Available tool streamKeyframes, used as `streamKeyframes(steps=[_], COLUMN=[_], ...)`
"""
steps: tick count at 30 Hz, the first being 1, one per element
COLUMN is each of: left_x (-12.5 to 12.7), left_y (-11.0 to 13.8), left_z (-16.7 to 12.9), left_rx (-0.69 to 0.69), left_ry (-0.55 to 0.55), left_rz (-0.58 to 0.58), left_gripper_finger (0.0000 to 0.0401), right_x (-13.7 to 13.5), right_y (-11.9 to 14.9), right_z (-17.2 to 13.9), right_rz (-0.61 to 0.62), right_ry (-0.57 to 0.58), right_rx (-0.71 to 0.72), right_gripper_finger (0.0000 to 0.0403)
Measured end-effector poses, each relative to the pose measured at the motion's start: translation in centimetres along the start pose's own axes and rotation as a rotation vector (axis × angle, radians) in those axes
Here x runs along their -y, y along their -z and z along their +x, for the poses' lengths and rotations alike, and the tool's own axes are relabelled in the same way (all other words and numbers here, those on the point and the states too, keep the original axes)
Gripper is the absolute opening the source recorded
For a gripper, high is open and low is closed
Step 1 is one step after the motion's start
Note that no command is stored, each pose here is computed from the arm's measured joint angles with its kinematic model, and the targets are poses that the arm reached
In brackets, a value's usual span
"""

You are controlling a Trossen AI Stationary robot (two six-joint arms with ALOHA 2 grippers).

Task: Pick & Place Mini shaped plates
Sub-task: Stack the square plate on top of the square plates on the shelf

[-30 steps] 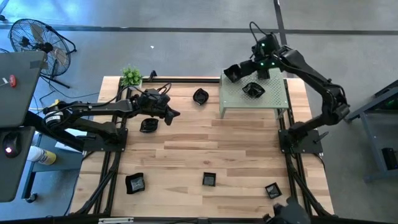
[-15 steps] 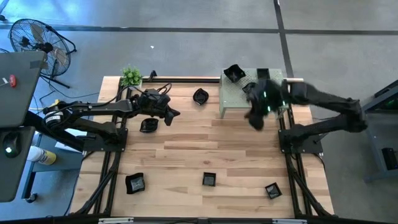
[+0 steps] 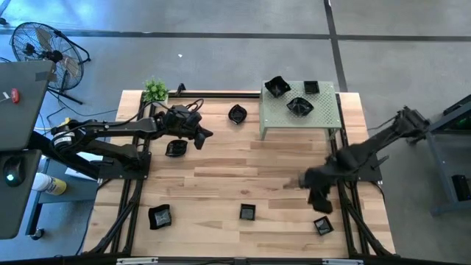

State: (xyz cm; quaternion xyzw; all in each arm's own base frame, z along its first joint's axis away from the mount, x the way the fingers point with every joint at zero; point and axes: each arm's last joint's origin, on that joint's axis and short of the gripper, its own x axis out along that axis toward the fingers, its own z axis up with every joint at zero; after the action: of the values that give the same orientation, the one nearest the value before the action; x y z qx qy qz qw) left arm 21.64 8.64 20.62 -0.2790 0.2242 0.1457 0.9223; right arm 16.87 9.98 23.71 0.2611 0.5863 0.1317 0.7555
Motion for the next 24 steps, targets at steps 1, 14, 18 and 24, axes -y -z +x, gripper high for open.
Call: streamKeyframes(steps=[1, 14, 18, 24], left_x=[0.0, -0.1, -0.2, -0.2], left_y=[0.0, 0.3, 0.5, 0.5], left_z=[0.0, 0.0, 0.0, 0.0], left_rx=[-0.001, -0.027, -0.05, -0.056], left_ry=[0.0, -0.012, -0.022, -0.024], left_rz=[0.0, -0.01, -0.015, -0.017], left_gripper_finger=[0.0002, 0.0002, 0.0002, 0.0002], right_x=[-0.1, 2.1, 2.3, 2.5], right_y=[0.6, 5.0, 5.1, 4.9], right_z=[0.8, 5.9, 7.0, 8.6], right_rz=[-0.009, -0.099, -0.187, -0.25], right_ry=[-0.012, 0.002, 0.024, 0.023], right_rx=[-0.012, -0.145, -0.181, -0.223], right_gripper_finger=[0.0022, 0.0102, 0.0095, 0.0088])
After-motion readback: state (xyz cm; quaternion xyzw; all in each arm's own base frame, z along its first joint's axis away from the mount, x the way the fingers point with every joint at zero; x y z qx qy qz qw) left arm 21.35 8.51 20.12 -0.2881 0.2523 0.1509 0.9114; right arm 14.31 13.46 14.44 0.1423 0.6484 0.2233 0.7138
